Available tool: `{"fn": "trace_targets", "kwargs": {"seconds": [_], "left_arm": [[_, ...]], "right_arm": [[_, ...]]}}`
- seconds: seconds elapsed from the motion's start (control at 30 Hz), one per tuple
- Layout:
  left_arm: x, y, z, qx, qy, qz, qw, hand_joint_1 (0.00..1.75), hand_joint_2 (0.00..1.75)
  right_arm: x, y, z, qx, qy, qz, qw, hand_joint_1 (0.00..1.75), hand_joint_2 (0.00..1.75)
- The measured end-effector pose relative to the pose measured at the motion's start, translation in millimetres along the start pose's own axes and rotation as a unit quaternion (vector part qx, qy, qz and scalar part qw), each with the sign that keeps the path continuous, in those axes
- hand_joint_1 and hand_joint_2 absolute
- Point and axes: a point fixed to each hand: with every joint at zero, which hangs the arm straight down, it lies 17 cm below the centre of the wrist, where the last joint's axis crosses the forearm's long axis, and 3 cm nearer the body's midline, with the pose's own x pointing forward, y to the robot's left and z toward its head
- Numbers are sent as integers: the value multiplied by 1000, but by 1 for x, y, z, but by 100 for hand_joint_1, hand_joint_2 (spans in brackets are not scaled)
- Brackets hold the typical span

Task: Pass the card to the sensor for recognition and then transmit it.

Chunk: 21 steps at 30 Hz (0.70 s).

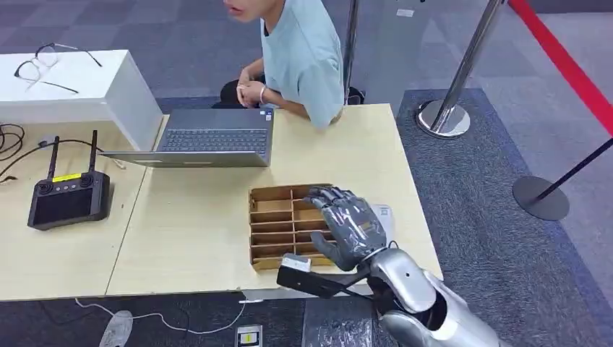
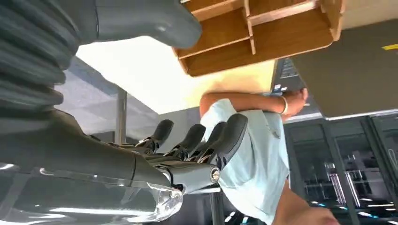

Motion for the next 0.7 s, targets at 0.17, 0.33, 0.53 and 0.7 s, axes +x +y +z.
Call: {"fn": "trace_targets", "kwargs": {"seconds": [0.17,0.33,0.53,0.7], "left_arm": [[0,0,0,0,-1,-2,1000,0,0],[0,-2,0,-4,0,-6,1000,0,0],[1,-3,1,-5,-2,-7,1000,0,0],[2,-4,1,-6,-3,-7,1000,0,0]], "right_arm": [[2,17,1,18,0,-15,1000,91,175],[-1,33,0,24,7,-21,999,89,175],[-9,51,-1,30,17,-11,999,80,175],[-15,64,-1,39,27,-9,999,73,175]]}}
